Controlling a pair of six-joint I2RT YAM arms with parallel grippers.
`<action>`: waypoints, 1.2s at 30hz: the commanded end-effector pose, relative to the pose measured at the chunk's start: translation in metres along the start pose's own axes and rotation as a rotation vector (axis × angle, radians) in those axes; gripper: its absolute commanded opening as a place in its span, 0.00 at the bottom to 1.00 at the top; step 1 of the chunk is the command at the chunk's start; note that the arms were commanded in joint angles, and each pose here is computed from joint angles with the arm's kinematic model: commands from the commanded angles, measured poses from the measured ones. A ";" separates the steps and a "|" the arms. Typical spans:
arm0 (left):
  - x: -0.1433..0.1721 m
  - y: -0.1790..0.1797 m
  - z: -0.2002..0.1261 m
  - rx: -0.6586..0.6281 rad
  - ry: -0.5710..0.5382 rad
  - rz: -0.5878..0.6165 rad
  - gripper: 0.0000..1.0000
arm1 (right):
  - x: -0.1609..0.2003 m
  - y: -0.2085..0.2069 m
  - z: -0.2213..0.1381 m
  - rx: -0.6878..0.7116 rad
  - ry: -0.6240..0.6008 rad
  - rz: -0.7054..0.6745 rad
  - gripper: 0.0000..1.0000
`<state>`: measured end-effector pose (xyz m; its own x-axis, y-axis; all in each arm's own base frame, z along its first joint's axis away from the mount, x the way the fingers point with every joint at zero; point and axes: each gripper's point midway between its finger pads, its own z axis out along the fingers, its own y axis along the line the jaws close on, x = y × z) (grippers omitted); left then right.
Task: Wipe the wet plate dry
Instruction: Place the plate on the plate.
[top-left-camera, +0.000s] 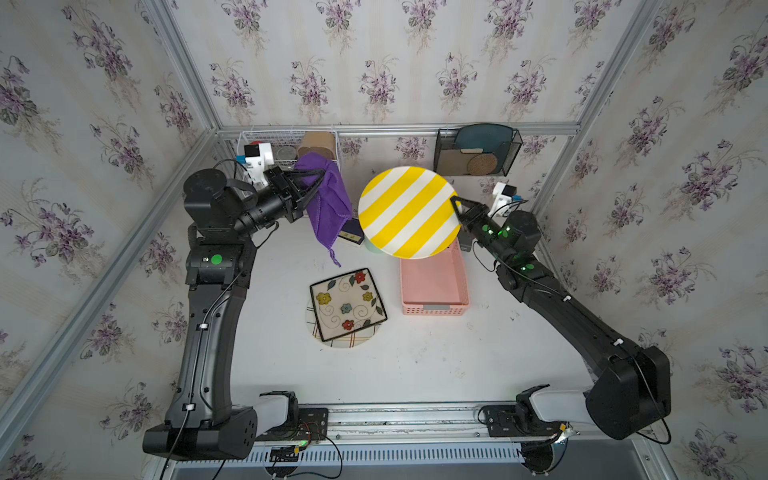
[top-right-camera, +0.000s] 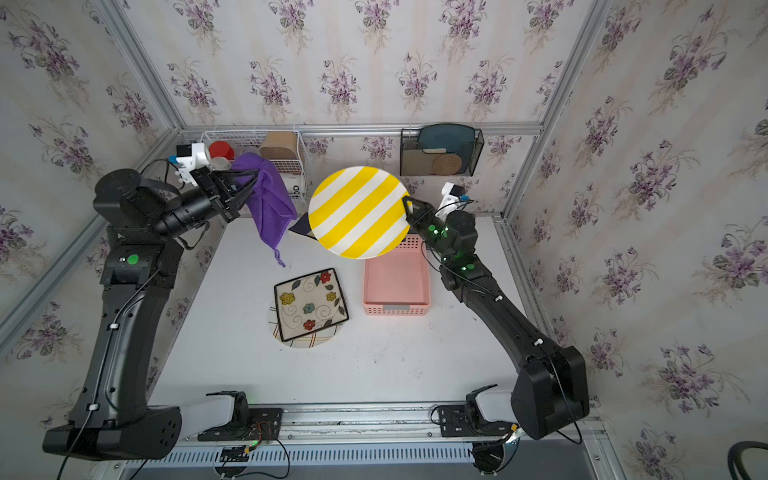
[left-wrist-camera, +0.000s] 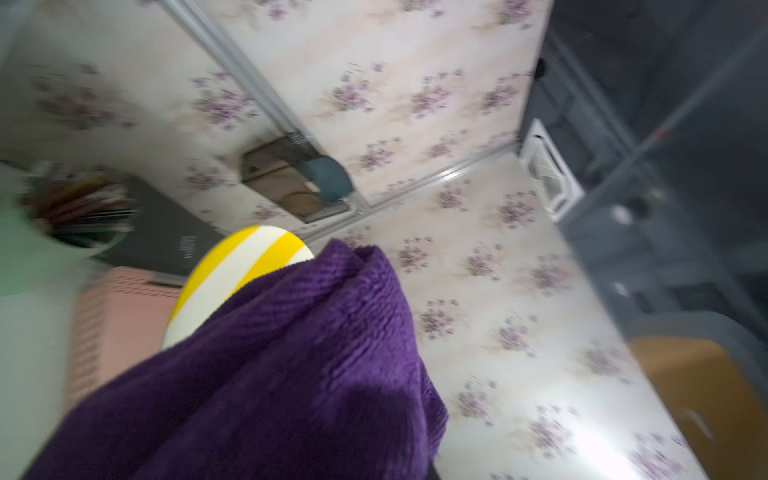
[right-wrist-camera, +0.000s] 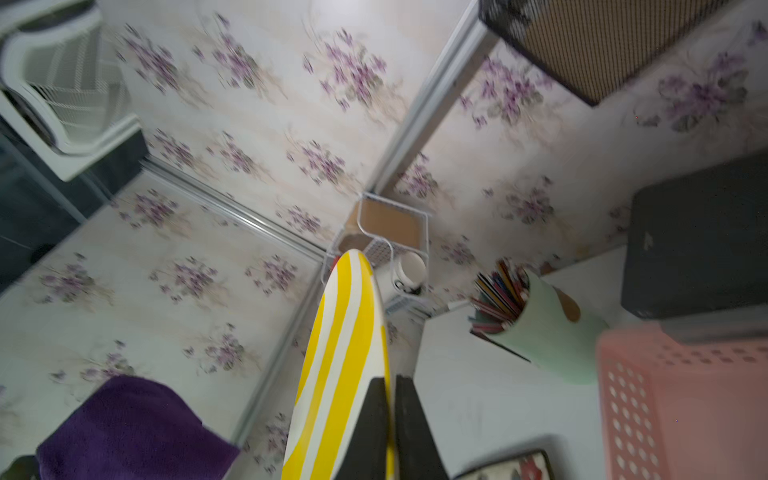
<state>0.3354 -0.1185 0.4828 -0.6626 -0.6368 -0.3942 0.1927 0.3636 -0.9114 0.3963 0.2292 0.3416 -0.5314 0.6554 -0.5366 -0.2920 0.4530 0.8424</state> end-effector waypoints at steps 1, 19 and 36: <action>0.027 0.113 -0.023 -0.470 0.031 0.062 0.00 | 0.055 -0.013 0.011 0.047 0.118 -0.100 0.00; 0.025 0.169 -0.073 -0.795 -0.079 0.182 0.00 | 0.230 -0.070 0.114 0.035 0.365 -0.047 0.00; 0.037 0.192 -0.054 -0.752 -0.058 0.050 0.00 | 0.266 -0.160 0.091 0.277 0.443 -0.178 0.25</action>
<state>0.3000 -0.0312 0.2946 -0.6413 -0.6116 -0.4633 -0.3539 0.7716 -0.5286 0.3713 0.3958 0.0609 -0.8175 0.2752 -0.5060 -0.2122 0.6728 0.7088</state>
